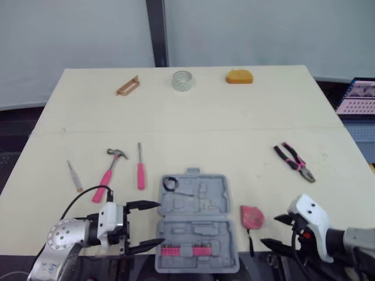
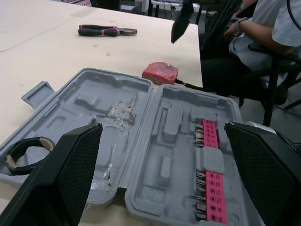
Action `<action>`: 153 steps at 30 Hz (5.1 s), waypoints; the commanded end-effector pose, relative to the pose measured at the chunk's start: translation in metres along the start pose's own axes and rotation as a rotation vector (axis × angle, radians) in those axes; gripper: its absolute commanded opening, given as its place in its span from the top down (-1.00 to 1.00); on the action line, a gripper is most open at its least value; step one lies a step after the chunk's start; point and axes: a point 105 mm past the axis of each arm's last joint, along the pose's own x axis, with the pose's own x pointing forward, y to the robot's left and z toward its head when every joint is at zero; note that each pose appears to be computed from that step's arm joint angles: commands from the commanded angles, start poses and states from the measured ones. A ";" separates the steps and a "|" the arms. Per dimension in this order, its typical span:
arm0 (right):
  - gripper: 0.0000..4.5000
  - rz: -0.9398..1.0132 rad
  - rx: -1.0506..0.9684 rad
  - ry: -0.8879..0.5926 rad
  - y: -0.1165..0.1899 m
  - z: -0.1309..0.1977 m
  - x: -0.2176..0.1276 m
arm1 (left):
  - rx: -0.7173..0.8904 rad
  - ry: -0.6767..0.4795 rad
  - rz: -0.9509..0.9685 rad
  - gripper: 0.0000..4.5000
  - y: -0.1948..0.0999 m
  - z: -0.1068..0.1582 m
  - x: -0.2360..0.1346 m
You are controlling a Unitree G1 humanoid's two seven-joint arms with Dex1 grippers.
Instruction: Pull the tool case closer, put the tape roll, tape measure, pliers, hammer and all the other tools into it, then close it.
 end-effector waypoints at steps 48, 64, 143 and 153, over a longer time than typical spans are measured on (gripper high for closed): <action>-0.99 0.112 -0.395 -0.111 -0.038 -0.015 0.068 | 0.050 0.007 0.088 -1.00 0.001 0.009 -0.009; -0.35 0.108 -0.348 -0.067 -0.045 0.004 0.054 | 0.045 -0.008 0.112 -1.00 0.006 0.012 -0.006; -0.35 0.188 -0.793 0.331 0.008 0.150 0.136 | 0.051 0.041 0.201 -1.00 0.014 -0.002 -0.012; -0.99 0.153 -0.798 0.308 0.004 0.159 0.133 | 0.051 0.039 0.195 -1.00 0.014 0.001 -0.008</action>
